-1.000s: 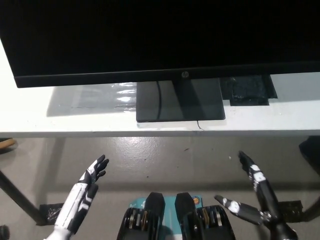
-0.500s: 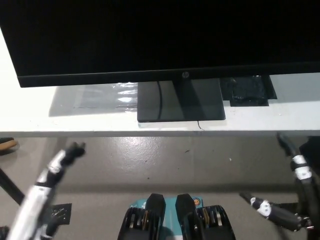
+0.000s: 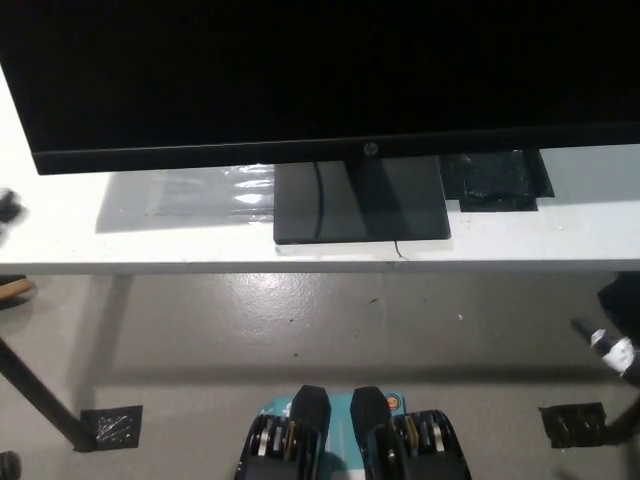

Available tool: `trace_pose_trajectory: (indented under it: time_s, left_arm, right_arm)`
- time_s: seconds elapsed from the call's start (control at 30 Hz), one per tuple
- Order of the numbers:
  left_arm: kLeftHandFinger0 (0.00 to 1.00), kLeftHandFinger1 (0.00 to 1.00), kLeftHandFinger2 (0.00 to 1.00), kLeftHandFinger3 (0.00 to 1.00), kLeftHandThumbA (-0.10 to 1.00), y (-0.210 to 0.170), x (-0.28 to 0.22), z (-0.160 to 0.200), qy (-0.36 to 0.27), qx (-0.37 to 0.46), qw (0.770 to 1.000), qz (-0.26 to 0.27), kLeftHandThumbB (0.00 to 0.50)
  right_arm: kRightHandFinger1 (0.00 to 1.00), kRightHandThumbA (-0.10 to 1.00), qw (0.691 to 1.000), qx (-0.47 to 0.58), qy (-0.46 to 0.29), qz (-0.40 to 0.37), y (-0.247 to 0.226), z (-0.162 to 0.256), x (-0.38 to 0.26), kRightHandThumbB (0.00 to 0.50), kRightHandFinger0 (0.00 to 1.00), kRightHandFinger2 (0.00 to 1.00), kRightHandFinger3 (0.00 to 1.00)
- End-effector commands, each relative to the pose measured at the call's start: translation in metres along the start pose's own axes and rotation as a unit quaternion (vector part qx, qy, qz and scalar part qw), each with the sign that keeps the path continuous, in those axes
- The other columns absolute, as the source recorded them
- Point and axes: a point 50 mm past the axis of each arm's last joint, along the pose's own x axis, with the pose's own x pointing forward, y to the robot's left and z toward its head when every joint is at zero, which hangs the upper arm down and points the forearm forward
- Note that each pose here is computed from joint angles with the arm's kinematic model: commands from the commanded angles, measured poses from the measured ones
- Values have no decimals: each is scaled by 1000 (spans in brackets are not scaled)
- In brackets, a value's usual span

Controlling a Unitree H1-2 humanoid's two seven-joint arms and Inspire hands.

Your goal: The monitor is placed at the center of the table and the robot uses both its hand to grab the left and right sides of the monitor to tilt the angle of the monitor downwards

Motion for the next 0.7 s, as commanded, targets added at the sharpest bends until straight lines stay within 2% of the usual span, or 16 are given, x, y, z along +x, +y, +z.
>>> trace_pose_trajectory:
  time_s: [0.0,0.03,0.07,0.2,0.27,0.33,0.4,0.47,0.57,0.67]
  left_arm:
    - [1000,1000,1000,1000,1000,17,15,-1,-21,30,999,20,397]
    - [1000,1000,1000,1000,1000,27,19,-11,-9,42,999,20,418]
    - [1000,1000,1000,1000,1000,34,22,-17,-4,48,999,20,412]
    - [1000,1000,1000,1000,1000,54,33,-29,-5,55,998,24,361]
    - [1000,1000,1000,1000,1000,61,35,-32,-4,60,997,38,370]
    - [1000,1000,1000,1000,1000,69,40,-34,1,69,997,45,366]
    - [1000,1000,1000,1000,1000,71,46,-34,4,71,996,49,393]
    - [1000,1000,1000,1000,1000,75,52,-35,2,76,996,43,395]
    - [1000,1000,1000,1000,1000,78,64,-41,10,58,998,25,351]
    - [1000,1000,1000,1000,1000,81,78,-50,26,51,998,2,299]
  right_arm:
    - [1000,1000,999,2,-40,-33,-18,2,19,365,1000,1000,1000]
    - [1000,1000,999,-4,-37,-34,-24,-4,26,340,1000,1000,1000]
    - [1000,1000,999,-7,-34,-36,-28,-9,30,327,1000,1000,1000]
    - [1000,1000,999,-9,-21,-45,-44,-22,42,333,1000,1000,1000]
    - [1000,1000,999,-14,-20,-49,-49,-25,45,330,1000,1000,1000]
    - [1000,1000,998,-16,-17,-57,-56,-28,50,359,1000,1000,1000]
    - [1000,1000,998,-20,-12,-61,-64,-32,52,357,1000,1000,1000]
    - [1000,1000,998,-18,-7,-64,-70,-36,55,350,1000,1000,1000]
    - [1000,1000,998,-20,-7,-63,-77,-39,63,335,1000,1000,1000]
    - [1000,1000,998,-26,-7,-53,-81,-45,77,354,1000,1000,1000]
